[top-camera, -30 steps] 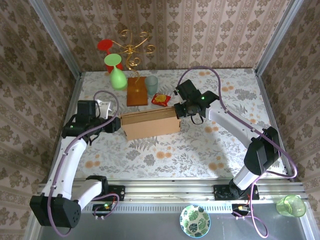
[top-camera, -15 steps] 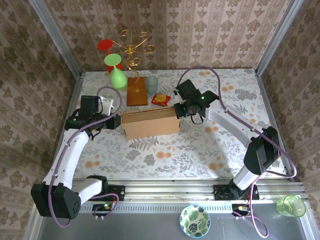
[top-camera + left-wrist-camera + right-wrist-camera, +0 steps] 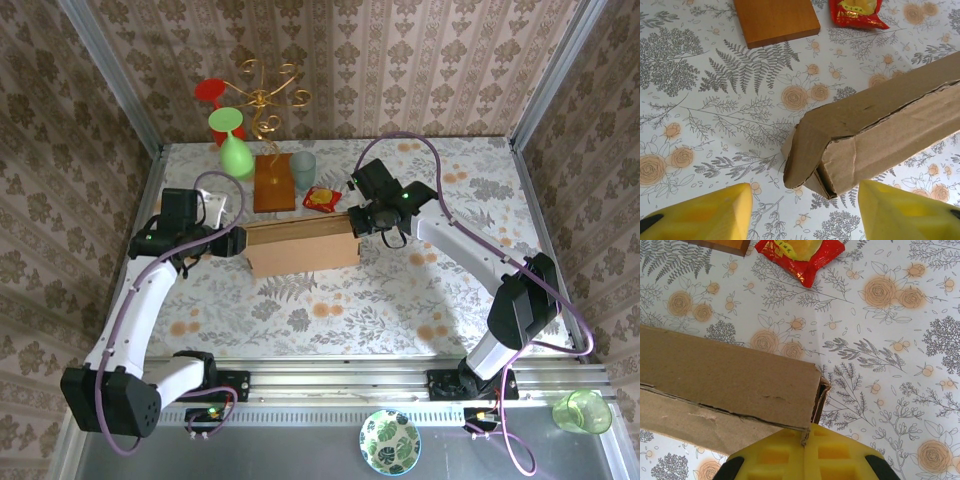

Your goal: Fold the paper box

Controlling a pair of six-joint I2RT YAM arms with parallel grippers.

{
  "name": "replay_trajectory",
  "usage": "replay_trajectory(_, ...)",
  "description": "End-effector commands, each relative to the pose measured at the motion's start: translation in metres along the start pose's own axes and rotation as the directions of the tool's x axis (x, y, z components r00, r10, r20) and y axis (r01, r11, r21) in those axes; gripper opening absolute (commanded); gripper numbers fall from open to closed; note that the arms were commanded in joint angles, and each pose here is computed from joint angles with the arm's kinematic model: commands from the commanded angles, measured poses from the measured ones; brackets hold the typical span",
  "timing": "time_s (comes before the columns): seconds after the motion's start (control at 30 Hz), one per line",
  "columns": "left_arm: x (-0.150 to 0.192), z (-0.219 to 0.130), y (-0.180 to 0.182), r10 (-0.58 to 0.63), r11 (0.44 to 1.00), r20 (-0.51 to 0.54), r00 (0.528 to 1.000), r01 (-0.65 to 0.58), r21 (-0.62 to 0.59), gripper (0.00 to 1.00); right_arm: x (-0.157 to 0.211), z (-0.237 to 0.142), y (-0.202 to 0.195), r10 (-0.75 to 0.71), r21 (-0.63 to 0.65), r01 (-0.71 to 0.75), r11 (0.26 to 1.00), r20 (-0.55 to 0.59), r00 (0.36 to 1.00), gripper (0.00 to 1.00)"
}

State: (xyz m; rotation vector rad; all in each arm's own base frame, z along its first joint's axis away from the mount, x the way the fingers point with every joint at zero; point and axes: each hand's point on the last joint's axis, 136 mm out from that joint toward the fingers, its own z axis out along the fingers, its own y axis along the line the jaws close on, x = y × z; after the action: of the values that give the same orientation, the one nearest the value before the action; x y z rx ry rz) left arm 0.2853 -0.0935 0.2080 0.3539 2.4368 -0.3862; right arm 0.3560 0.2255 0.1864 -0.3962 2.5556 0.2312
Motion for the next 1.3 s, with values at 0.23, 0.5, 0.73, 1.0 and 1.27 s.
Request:
replay_trajectory(0.23, -0.008, 0.005, -0.005, 0.031, 0.998, -0.020, 0.999, -0.030, 0.053, 0.45, 0.021, 0.007, 0.001, -0.001, -0.022, -0.001, 1.000, -0.113, 0.994, 0.00)
replay_trajectory(0.5, -0.020, 0.008, -0.005, 0.007, 0.998, -0.004, 1.000, -0.006, 0.056, 0.25, 0.021, 0.007, 0.003, -0.001, -0.031, -0.003, 1.000, -0.114, 0.993, 0.00)
replay_trajectory(0.73, -0.023, 0.005, -0.012, -0.033, 0.995, -0.037, 0.999, 0.036, 0.092, 0.04, 0.020, 0.007, 0.004, -0.002, -0.033, -0.002, 0.999, -0.116, 0.993, 0.00)
replay_trajectory(1.0, -0.016, 0.004, -0.019, -0.099, 0.986, -0.094, 0.991, 0.111, 0.125, 0.03, 0.019, 0.009, 0.004, 0.002, -0.029, -0.006, 1.000, -0.124, 0.992, 0.00)
replay_trajectory(1.27, -0.019, 0.004, -0.033, -0.224, 0.950, -0.144, 0.964, 0.249, 0.188, 0.01, 0.018, 0.011, 0.006, 0.003, -0.025, -0.006, 1.000, -0.124, 0.992, 0.00)
